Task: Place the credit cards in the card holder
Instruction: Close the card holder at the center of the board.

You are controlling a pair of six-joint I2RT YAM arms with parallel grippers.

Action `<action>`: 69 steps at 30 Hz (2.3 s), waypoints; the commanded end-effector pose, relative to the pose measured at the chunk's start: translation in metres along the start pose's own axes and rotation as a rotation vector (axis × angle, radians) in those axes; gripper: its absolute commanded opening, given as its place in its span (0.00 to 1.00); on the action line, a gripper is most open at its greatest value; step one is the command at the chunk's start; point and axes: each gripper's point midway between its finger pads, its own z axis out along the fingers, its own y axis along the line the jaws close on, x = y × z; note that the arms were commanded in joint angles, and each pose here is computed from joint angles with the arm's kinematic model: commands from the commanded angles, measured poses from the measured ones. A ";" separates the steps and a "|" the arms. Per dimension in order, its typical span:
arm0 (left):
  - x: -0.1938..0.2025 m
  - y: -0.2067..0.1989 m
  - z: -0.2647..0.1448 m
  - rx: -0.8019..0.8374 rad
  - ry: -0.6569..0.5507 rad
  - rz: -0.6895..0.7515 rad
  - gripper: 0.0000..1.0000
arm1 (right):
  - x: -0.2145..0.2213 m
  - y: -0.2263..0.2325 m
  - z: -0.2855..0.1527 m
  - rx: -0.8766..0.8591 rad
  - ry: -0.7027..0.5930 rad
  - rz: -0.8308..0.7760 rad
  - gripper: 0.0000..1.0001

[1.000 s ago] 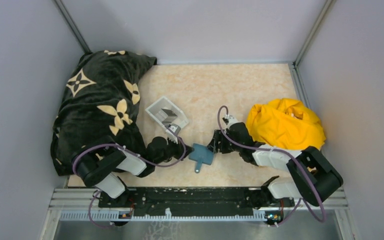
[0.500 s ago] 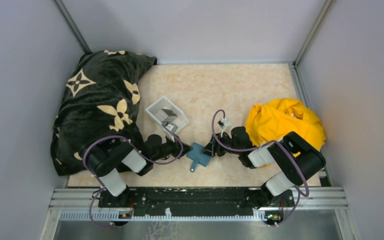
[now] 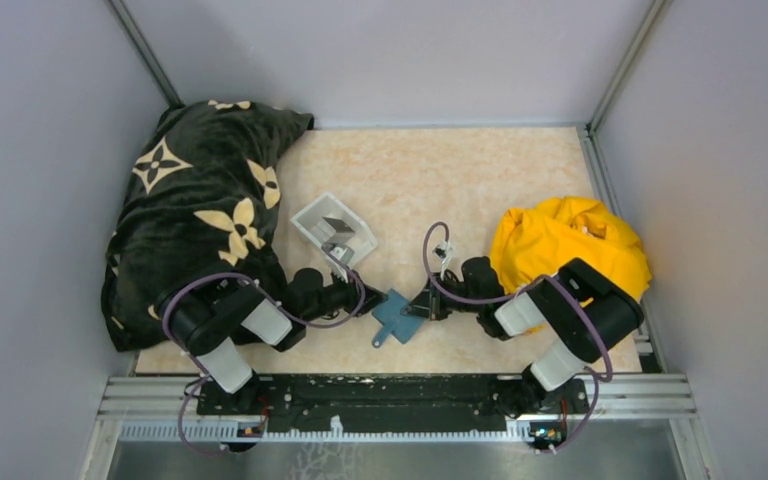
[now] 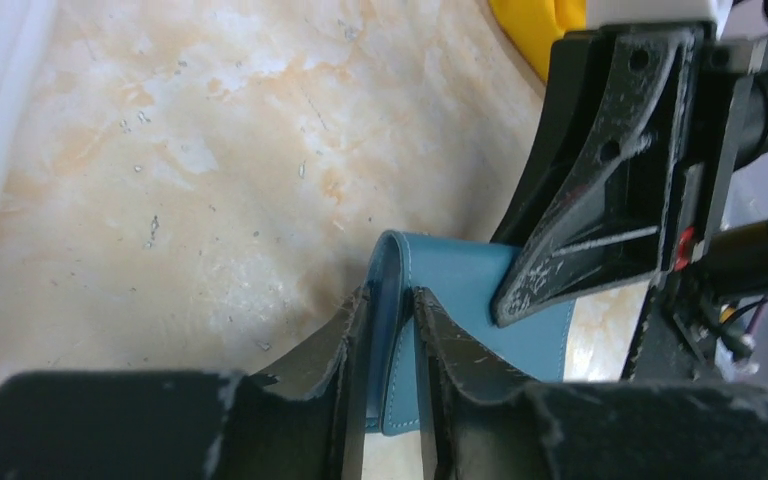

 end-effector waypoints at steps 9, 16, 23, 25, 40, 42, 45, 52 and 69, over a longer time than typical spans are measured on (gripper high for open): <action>-0.067 -0.007 -0.008 -0.197 -0.094 -0.135 0.49 | -0.076 0.017 -0.041 0.299 -0.125 -0.220 0.00; -0.076 -0.017 -0.011 -0.245 -0.084 -0.188 0.49 | -0.120 0.006 -0.084 0.622 -0.233 -0.353 0.00; -0.063 -0.006 -0.024 -0.317 -0.075 -0.233 0.49 | -0.121 0.000 -0.090 0.964 -0.212 -0.573 0.00; -0.061 -0.002 -0.028 -0.339 -0.076 -0.246 0.49 | -0.118 -0.004 -0.086 1.062 -0.193 -0.625 0.00; -0.038 0.021 -0.064 -0.453 -0.113 -0.314 0.49 | -0.048 0.004 -0.010 1.160 -0.039 -0.747 0.23; -0.037 0.022 -0.067 -0.463 -0.114 -0.316 0.49 | -0.040 0.011 -0.001 1.142 -0.033 -0.755 0.34; -0.035 0.024 -0.069 -0.469 -0.112 -0.318 0.49 | -0.034 0.023 0.006 1.122 -0.033 -0.760 0.44; -0.031 0.025 -0.066 -0.468 -0.101 -0.320 0.49 | -0.038 0.049 -0.001 1.048 -0.080 -0.704 0.56; -0.019 -0.023 -0.032 -0.359 -0.021 -0.223 0.85 | -0.095 0.044 -0.071 0.817 -0.309 -0.425 0.52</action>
